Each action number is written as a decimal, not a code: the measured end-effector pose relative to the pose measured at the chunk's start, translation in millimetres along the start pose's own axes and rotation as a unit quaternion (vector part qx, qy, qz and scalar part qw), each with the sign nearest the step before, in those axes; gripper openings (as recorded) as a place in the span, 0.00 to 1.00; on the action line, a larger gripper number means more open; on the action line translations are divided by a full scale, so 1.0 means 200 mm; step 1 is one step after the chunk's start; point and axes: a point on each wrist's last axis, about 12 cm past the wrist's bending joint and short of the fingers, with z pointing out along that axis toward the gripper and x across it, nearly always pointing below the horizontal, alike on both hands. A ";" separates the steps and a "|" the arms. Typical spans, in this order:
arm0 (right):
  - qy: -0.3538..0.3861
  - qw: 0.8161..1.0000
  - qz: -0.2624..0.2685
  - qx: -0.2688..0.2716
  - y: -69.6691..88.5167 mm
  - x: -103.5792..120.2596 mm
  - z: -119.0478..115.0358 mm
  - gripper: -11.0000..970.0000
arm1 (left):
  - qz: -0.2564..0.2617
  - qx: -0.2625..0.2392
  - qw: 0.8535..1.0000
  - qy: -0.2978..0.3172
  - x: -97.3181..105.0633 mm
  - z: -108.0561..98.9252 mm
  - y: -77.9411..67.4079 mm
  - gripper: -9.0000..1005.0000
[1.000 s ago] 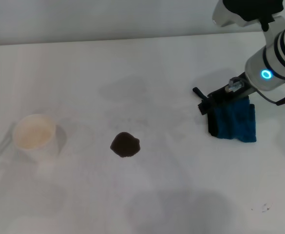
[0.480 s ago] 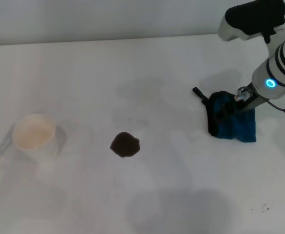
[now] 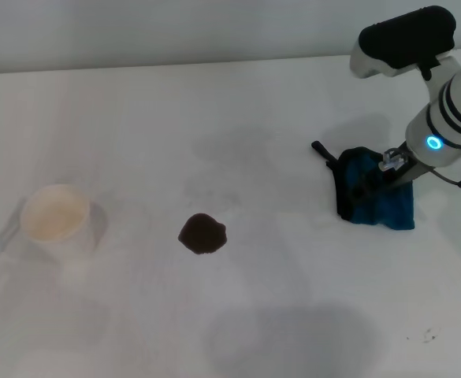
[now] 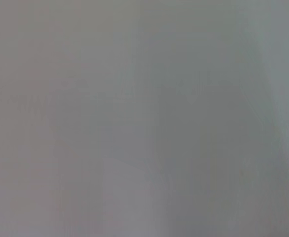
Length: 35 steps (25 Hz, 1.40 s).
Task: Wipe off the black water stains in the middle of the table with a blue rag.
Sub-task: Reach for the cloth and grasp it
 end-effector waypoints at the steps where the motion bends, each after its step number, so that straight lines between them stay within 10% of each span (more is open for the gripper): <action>1: 0.001 1.000 -0.001 0.005 0.00 0.00 0.01 0.76 | 0.000 0.000 1.000 0.000 0.00 0.00 0.00 0.88; 10: 0.013 1.000 -0.002 0.014 0.00 -0.01 0.04 0.76 | 0.000 -0.001 1.000 0.001 0.00 0.00 0.00 0.88; 23: 0.020 0.999 -0.017 0.020 0.03 -0.04 0.04 0.26 | 0.001 -0.001 1.000 0.002 0.00 -0.01 0.01 0.88; 35: 0.040 0.998 -0.034 0.030 0.05 -0.05 0.06 0.07 | 0.001 -0.005 1.000 0.003 0.00 -0.01 0.01 0.88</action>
